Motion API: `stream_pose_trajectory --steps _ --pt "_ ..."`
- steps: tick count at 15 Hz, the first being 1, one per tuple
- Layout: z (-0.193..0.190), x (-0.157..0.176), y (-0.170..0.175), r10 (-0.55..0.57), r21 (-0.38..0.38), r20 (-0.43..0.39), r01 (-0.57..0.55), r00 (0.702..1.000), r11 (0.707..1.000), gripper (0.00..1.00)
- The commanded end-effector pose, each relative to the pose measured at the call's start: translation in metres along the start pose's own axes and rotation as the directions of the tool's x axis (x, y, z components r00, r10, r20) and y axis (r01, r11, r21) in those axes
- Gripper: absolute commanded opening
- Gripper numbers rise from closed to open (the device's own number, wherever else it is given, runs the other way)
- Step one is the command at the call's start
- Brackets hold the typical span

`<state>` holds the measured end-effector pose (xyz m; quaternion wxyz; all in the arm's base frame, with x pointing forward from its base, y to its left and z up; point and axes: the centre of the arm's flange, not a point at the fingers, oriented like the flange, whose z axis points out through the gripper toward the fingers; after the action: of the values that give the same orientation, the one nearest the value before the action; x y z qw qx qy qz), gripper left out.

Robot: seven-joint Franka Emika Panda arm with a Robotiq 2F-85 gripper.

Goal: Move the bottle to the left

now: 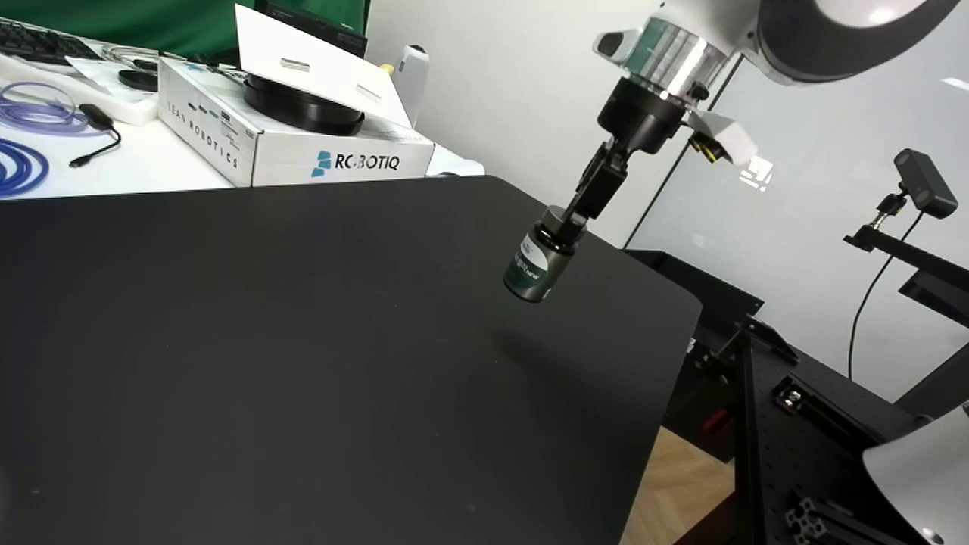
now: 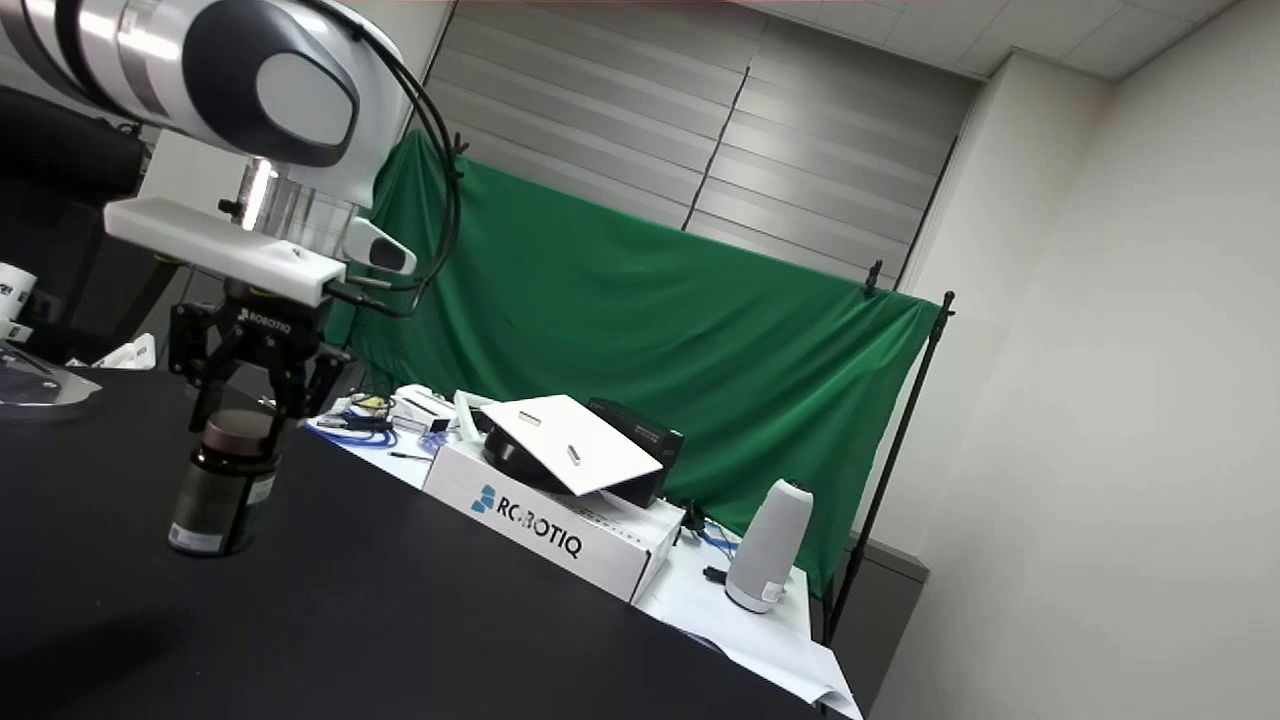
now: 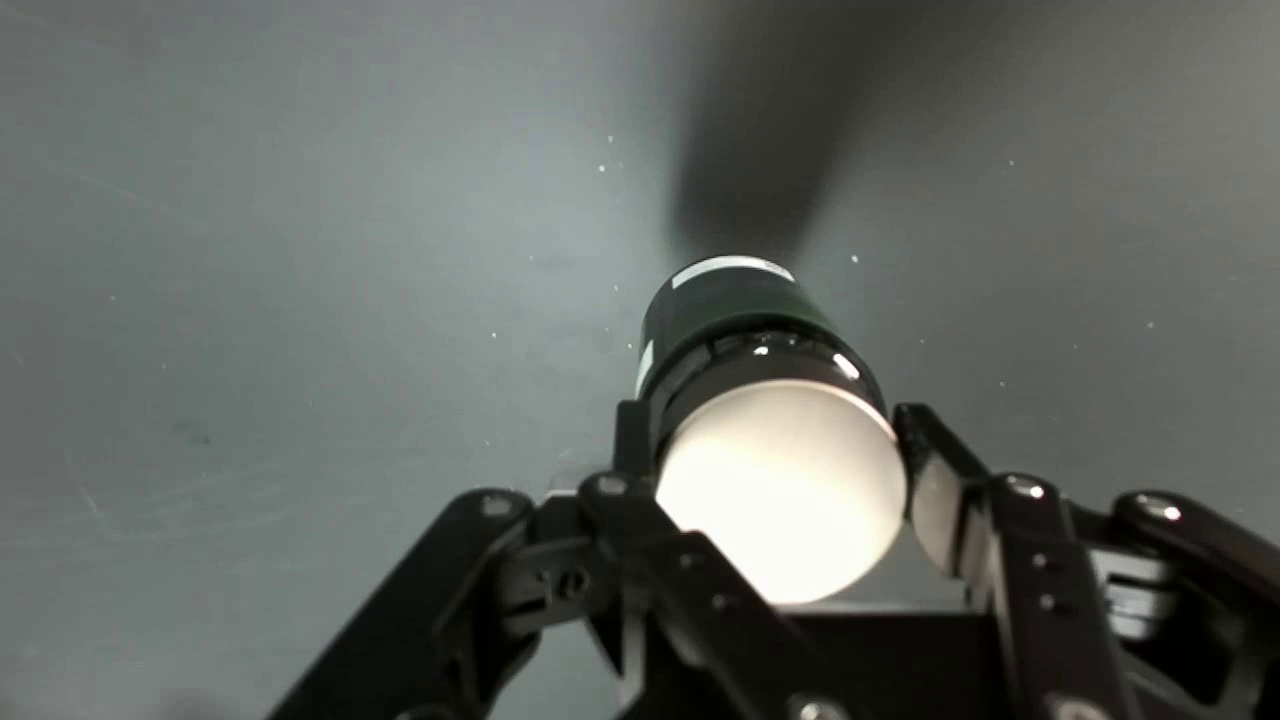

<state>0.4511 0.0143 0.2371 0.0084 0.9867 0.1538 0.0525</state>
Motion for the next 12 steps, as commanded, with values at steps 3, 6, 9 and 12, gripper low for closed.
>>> stream_pose_trajectory --steps 3,6,9,12 --pt "-0.015 0.076 -0.069 -0.152 0.001 0.006 0.152 0.988 0.988 0.36" --pt "-0.011 0.1 -0.14 -0.279 0.004 0.013 0.279 0.96 0.96 0.36" --pt "-0.004 0.106 -0.223 -0.414 0.012 0.011 0.413 0.91 0.91 0.36" --pt "0.001 0.1 -0.293 -0.524 0.033 -0.002 0.524 0.852 0.851 0.36"
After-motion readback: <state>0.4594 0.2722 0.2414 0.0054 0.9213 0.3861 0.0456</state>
